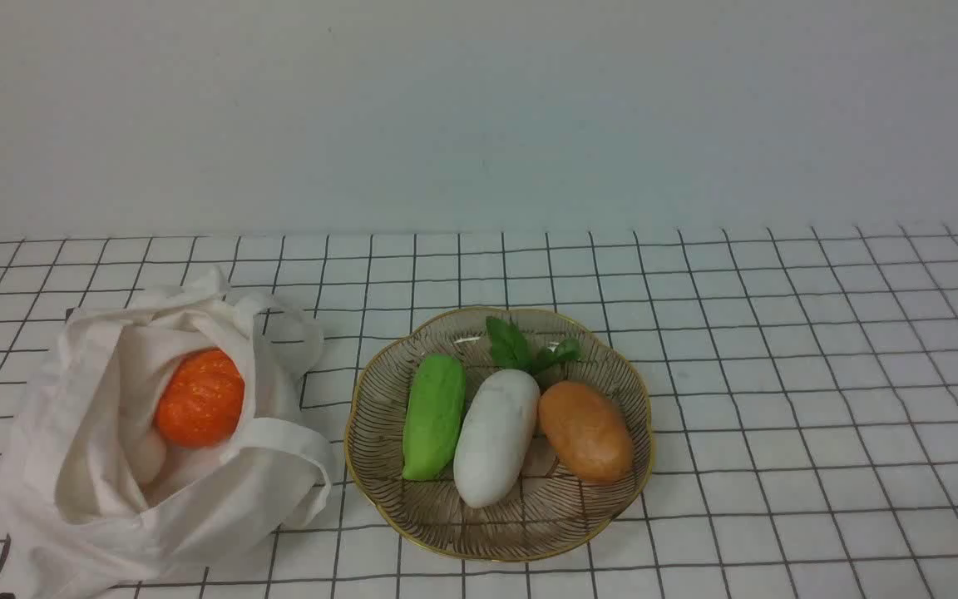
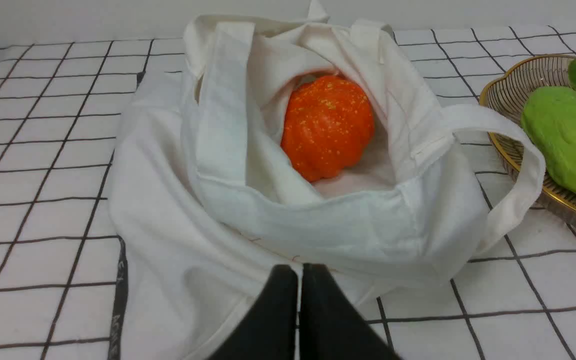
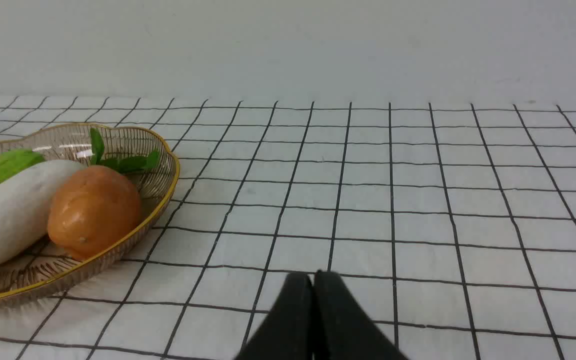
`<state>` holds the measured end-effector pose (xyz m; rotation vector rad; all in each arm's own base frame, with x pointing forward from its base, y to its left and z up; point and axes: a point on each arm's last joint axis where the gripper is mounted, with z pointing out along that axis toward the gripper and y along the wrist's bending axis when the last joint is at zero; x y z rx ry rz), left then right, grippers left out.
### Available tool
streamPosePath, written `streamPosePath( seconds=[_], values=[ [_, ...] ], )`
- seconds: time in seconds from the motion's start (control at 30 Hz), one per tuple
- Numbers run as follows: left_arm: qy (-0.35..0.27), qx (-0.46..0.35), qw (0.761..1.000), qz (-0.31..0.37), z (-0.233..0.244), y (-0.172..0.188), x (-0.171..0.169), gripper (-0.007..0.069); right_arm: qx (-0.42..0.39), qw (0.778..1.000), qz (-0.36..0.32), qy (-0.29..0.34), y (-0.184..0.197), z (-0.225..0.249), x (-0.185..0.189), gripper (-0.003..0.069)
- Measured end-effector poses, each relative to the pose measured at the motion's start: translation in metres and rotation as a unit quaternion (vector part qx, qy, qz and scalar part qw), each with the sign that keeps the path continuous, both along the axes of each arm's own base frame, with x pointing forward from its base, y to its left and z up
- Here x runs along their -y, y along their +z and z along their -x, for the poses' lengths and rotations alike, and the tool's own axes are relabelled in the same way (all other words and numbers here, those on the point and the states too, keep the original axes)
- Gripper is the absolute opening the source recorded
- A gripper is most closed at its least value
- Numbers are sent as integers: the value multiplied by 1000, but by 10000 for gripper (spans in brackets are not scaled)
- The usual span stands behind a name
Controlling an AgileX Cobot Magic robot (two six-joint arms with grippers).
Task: Take vegetables from bag on white checkered tablecloth place on plate.
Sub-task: 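Reach into the cloth bag and grasp the pumpkin with the left gripper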
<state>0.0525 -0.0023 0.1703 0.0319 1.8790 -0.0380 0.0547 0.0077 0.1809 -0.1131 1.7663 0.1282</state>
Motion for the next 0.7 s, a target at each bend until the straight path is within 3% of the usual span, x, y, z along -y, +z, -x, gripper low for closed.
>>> streamPosePath(
  seconds=[0.7],
  values=[
    [3, 7, 1000, 8, 0, 1, 0, -8, 0, 1000, 0, 0, 0, 0, 0, -14]
  ],
)
